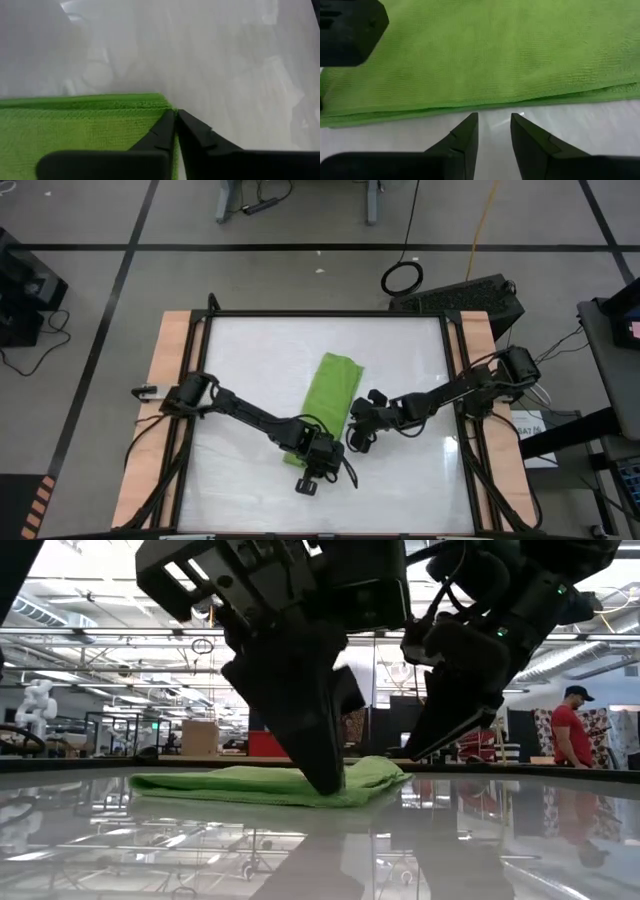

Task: Roll towel into tight, uniform cylinder
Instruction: Roll the green towel

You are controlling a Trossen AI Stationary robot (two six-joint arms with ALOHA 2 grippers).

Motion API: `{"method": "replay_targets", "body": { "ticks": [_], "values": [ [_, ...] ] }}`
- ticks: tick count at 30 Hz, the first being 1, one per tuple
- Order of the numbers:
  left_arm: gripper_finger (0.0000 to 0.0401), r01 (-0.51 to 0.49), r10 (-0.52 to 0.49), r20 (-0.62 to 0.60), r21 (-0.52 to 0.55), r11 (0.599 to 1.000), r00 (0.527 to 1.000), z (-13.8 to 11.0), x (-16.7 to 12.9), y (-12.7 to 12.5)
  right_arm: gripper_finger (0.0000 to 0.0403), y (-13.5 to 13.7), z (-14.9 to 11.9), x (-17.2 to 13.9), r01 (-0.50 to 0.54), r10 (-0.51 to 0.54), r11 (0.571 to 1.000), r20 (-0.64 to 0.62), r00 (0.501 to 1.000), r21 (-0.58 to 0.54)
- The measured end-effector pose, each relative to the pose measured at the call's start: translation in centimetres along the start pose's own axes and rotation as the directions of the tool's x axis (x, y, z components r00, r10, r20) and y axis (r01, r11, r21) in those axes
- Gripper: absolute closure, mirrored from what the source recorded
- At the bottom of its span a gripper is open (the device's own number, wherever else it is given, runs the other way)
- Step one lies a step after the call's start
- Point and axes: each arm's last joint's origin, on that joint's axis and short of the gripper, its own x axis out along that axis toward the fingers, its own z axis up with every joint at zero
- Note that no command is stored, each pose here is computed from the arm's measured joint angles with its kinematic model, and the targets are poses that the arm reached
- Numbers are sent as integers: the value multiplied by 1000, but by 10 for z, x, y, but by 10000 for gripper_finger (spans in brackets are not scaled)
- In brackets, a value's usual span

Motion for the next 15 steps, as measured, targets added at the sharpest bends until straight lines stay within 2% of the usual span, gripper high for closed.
{"method": "replay_targets", "body": {
  "ticks": [11, 15],
  "values": [
    [238, -1, 1, 45, 13, 1000, 999, 4, 0, 3, 298, 9, -13, -7, -7, 1, 995, -55, 999, -100],
    [208, -9, 7, 54, 36, 999, 999, 6, -8, 3, 298, 10, -13, -19, -9, -3, 986, -71, 997, -167]
  ]
}}
